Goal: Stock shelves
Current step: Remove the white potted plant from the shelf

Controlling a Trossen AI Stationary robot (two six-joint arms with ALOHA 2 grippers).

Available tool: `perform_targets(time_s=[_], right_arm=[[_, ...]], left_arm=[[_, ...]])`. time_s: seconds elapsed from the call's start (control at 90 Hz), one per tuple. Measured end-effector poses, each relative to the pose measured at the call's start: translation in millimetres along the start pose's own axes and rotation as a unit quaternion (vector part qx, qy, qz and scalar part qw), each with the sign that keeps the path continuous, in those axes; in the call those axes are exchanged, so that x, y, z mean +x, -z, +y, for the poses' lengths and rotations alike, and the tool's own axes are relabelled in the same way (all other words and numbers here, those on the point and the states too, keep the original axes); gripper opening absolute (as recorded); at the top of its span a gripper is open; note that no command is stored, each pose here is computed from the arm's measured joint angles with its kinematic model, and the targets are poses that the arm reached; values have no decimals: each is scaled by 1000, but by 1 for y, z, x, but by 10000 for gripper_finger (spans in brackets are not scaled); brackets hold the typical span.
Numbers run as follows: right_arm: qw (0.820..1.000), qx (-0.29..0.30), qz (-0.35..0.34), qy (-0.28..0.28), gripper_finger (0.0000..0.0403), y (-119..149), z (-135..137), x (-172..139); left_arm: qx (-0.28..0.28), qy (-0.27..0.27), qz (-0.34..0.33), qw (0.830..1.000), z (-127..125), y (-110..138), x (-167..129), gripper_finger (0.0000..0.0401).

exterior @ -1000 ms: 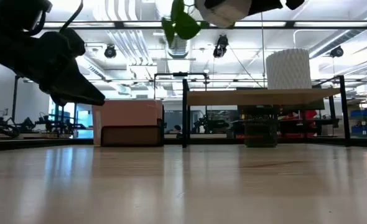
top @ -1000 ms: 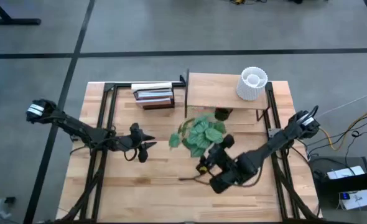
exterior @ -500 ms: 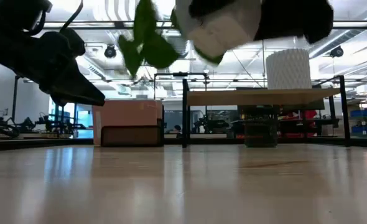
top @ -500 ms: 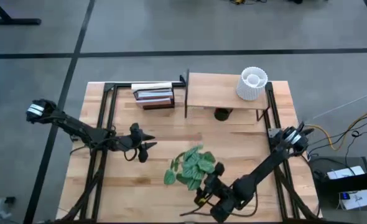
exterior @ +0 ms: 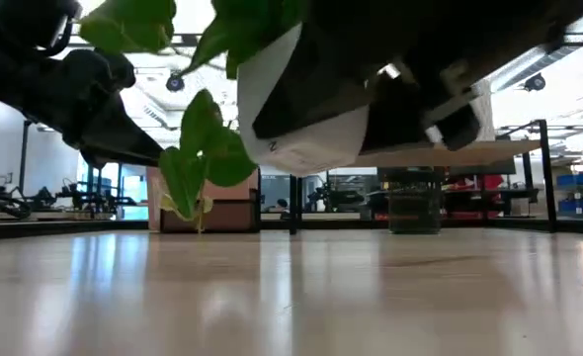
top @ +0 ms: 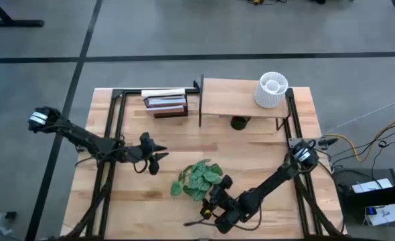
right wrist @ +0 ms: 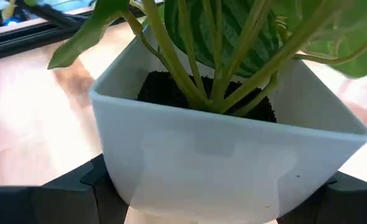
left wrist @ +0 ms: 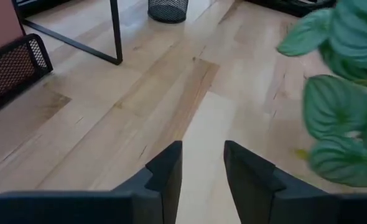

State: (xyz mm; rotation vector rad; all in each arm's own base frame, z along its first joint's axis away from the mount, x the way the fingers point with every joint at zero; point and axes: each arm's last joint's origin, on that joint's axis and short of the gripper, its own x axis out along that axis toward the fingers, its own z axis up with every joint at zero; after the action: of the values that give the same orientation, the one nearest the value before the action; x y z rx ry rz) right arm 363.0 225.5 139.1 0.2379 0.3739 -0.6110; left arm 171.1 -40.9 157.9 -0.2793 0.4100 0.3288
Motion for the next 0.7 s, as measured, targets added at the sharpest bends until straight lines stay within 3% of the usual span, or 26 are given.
perform_targets(time_s=[0.389, 0.7], right_arm=[[998, -18, 8, 52, 268, -23, -24, 47], [996, -18, 22, 79, 268, -20, -44, 65]], left_arm=[[0, 0, 0, 1000, 0, 0, 0, 121], [0, 0, 0, 1000, 0, 0, 0, 125]])
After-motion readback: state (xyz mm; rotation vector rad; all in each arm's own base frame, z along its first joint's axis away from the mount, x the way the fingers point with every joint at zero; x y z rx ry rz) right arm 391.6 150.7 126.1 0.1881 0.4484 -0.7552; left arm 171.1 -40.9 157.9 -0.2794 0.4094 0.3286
